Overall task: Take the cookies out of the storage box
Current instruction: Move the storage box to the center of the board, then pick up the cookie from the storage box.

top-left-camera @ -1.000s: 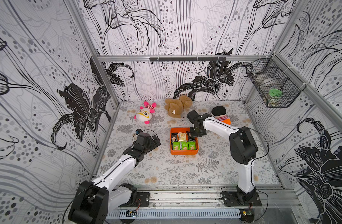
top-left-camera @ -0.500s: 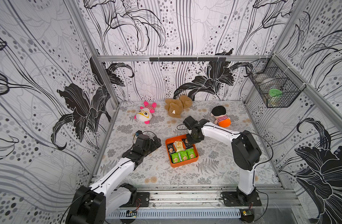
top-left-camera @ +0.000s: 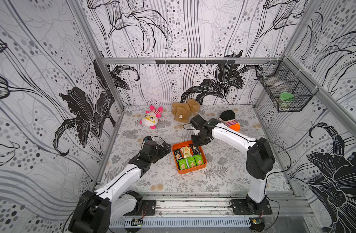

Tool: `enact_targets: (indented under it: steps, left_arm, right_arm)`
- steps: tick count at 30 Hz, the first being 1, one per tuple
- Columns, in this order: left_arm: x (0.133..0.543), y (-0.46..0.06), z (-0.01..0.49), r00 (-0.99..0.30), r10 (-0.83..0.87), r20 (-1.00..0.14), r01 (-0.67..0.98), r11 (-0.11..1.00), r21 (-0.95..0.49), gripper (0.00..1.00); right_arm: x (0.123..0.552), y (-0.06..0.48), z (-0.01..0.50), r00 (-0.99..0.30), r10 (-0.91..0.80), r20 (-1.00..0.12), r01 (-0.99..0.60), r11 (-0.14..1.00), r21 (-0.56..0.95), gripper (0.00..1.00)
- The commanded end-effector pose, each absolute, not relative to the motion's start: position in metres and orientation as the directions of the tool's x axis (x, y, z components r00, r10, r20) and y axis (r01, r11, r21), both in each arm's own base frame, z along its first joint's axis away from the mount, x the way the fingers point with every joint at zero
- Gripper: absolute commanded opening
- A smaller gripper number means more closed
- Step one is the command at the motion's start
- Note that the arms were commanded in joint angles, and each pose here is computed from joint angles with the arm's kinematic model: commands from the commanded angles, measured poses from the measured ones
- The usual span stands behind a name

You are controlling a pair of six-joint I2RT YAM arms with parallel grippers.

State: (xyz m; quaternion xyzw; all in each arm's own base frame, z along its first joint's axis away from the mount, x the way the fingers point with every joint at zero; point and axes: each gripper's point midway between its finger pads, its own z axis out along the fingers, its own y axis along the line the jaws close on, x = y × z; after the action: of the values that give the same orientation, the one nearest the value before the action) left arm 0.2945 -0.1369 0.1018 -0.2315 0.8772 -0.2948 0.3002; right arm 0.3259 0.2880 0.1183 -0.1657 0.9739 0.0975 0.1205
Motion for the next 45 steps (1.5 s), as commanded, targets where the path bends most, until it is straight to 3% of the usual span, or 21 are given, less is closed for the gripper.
enact_targets:
  steps: [1,4,8,28,45]
  left_arm:
    - [0.298,-0.153,0.103,-0.736,-0.567,-0.371,-0.181,0.692,-0.699,0.97]
    - [0.3,-0.154,0.101,-0.735,-0.566,-0.372,-0.183,0.695,-0.695,0.97]
    - [0.302,-0.152,0.102,-0.732,-0.563,-0.384,-0.185,0.707,-0.683,0.97]
    - [0.298,-0.143,0.1,-0.726,-0.558,-0.403,-0.207,0.736,-0.645,0.97]
    - [0.296,-0.138,0.104,-0.709,-0.575,-0.408,-0.223,0.732,-0.644,0.97]
  right_arm:
    - [0.32,0.294,0.117,-0.926,-0.303,-0.224,-0.34,0.928,0.152,0.39]
    - [0.32,0.295,0.108,-0.932,-0.304,-0.199,-0.332,0.935,0.127,0.41]
    - [0.326,0.29,0.1,-0.939,-0.281,-0.196,-0.301,0.95,0.081,0.52]
    - [0.335,0.282,0.058,-0.954,-0.271,-0.129,-0.269,0.963,-0.027,0.52]
    - [0.334,0.289,0.042,-0.951,-0.286,-0.114,-0.288,0.958,-0.002,0.53]
